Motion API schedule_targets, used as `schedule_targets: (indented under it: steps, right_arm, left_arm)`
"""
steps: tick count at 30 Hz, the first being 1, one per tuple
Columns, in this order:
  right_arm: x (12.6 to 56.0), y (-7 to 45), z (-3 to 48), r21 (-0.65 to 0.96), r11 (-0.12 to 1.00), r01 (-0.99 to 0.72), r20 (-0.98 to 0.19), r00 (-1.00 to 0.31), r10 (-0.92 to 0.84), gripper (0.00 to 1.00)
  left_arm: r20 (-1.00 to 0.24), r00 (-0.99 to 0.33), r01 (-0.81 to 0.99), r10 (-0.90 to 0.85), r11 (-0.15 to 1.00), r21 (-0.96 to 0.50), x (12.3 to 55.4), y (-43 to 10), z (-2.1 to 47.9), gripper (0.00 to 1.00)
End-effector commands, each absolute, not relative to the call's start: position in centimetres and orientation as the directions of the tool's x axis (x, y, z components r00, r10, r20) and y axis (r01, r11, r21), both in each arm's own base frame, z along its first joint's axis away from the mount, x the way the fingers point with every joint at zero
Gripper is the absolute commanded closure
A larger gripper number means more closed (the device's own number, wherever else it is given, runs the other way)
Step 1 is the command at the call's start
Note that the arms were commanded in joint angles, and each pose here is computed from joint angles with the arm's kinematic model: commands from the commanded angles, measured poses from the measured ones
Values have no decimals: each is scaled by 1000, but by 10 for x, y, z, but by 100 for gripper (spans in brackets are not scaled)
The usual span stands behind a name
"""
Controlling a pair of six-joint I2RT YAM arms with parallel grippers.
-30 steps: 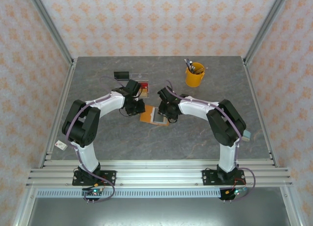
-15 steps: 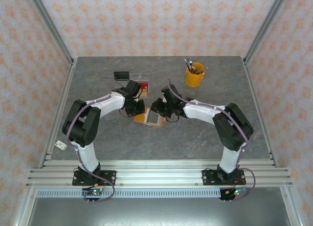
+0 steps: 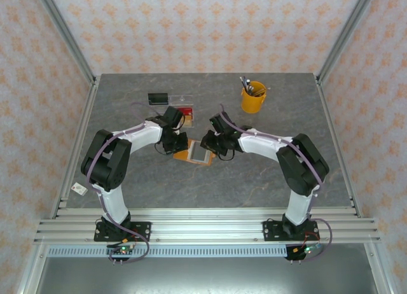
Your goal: Take the credit cards out of the card holder
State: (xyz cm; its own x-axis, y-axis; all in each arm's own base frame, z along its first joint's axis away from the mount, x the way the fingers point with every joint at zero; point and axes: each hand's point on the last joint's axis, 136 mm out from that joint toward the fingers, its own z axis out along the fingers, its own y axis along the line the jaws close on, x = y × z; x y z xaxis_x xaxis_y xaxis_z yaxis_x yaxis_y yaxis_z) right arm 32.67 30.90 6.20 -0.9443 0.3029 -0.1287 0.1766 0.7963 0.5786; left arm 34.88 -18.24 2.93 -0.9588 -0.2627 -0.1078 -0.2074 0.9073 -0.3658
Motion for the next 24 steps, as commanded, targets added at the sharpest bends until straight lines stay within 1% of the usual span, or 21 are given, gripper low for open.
schedule_targets:
  steps: [1,4,9,21,24]
  right_arm:
    - [326,308,54,529,829,184,-125,-949,290,72]
    - [326,312,52,532,828,175,-112,-955,274,72]
    - [324,312,46,516,838,177,-102,-959,265,75]
    - [323,308,30,474,856,206,-74,-959,272,74]
    - [324,306,29,461,862,209,-81,-958,275,73]
  left_arm:
    - [-112,-958,-210,-266,909,-361,345,-180,29,89]
    - [-102,-957,-218,-270,909,-354,343,-179,25,90]
    - [-93,-957,-227,-275,910,-346,341,-178,20,90]
    - [-91,-957,-231,-276,913,-336,338,-175,17,90]
    - [-90,-957,-232,-276,914,-334,338,-175,16,90]
